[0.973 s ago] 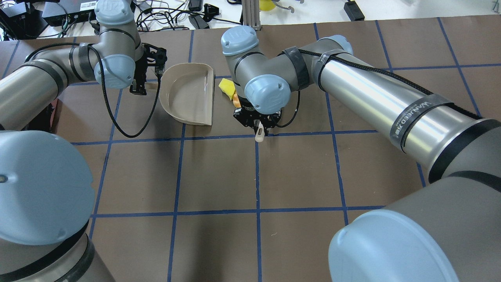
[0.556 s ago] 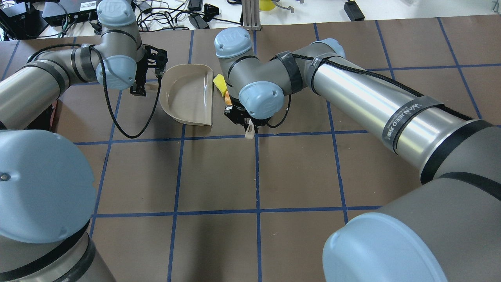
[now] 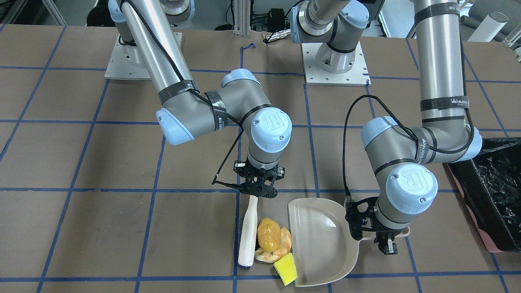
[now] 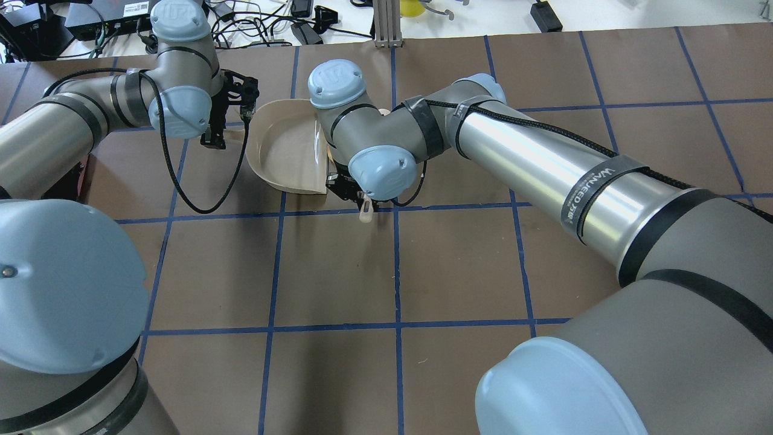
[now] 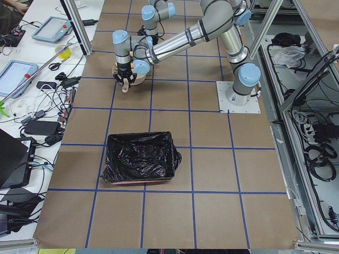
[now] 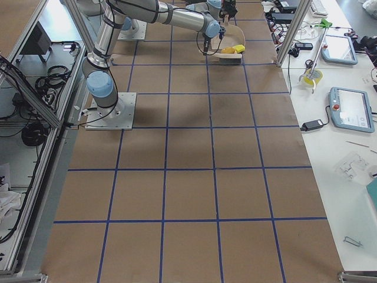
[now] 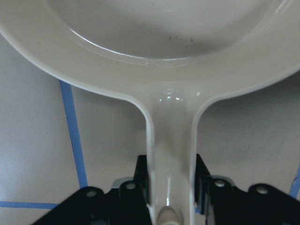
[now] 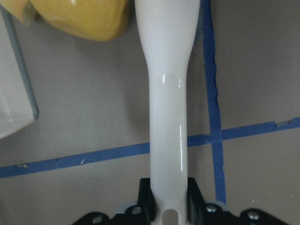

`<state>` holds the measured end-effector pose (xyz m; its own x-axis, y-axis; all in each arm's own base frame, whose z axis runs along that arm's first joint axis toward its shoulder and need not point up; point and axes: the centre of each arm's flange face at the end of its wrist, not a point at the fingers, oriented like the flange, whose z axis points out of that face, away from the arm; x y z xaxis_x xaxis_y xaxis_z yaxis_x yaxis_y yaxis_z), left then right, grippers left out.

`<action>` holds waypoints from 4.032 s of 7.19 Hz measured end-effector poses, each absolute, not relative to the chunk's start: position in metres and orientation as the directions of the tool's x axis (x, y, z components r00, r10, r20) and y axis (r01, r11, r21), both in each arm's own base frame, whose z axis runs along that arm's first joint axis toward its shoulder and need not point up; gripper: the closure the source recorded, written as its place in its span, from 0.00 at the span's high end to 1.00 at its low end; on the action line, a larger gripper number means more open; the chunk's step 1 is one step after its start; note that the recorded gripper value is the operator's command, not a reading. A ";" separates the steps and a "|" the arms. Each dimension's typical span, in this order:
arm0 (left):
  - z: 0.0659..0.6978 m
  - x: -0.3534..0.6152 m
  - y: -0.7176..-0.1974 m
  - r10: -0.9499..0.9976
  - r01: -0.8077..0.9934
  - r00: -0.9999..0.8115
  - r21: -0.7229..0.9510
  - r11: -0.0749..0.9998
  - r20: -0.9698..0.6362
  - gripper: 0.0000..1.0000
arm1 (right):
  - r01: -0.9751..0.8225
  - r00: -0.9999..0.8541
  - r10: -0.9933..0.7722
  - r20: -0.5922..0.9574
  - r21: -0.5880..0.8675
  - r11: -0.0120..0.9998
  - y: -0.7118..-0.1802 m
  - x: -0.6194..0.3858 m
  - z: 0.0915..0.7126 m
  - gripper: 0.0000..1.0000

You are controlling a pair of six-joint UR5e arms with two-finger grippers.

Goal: Sweep and dump trash into bin
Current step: 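Sweep the yellow wrapper and sponge into the dustpan with the right-held brush, then lift the dustpan toward the bin with the left gripper while the right withdraws the brush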

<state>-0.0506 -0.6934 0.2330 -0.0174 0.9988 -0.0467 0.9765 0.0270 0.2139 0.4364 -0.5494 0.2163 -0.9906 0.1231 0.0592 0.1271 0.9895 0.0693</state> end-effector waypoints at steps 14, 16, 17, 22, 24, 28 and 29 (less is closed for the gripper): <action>0.234 -0.051 -0.695 0.998 0.977 -0.017 0.213 0.029 -0.055 0.14 | 0.108 -0.966 0.135 -0.222 0.130 0.986 -0.536 0.521 0.244 0.00; 0.234 -0.051 -0.695 0.998 0.977 -0.017 0.212 0.029 -0.057 0.18 | 0.144 -0.949 0.180 -0.258 0.153 0.978 -0.537 0.527 0.252 0.00; 0.235 -0.051 -0.695 0.998 0.978 -0.018 0.209 0.030 -0.059 0.17 | 0.152 -0.948 0.189 -0.257 0.158 0.976 -0.537 0.527 0.253 0.00; 0.236 -0.049 -0.695 0.998 0.979 -0.020 0.201 0.032 -0.062 0.09 | 0.207 -0.978 0.208 0.020 0.220 0.953 -0.538 0.459 0.269 0.00; 0.237 -0.049 -0.695 0.998 0.980 -0.023 0.194 0.035 -0.061 0.08 | 0.262 -0.965 0.255 0.059 0.237 0.935 -0.561 0.383 0.291 0.00; 0.263 -0.044 -0.694 0.996 0.986 -0.036 0.162 0.049 -0.082 0.05 | 0.255 -0.967 0.252 0.047 0.233 0.938 -0.581 0.188 0.307 0.00; 0.276 -0.042 -0.698 0.997 0.986 -0.037 0.161 0.048 -0.074 0.05 | 0.231 -0.973 0.226 0.049 0.243 0.942 -0.586 0.142 0.300 0.00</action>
<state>-0.0417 -0.6979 0.2763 -0.0370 0.9966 -0.0737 0.9858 0.0485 0.1608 0.1416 -0.5861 0.2999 -0.9728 0.2263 0.0493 0.2314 0.9419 0.2435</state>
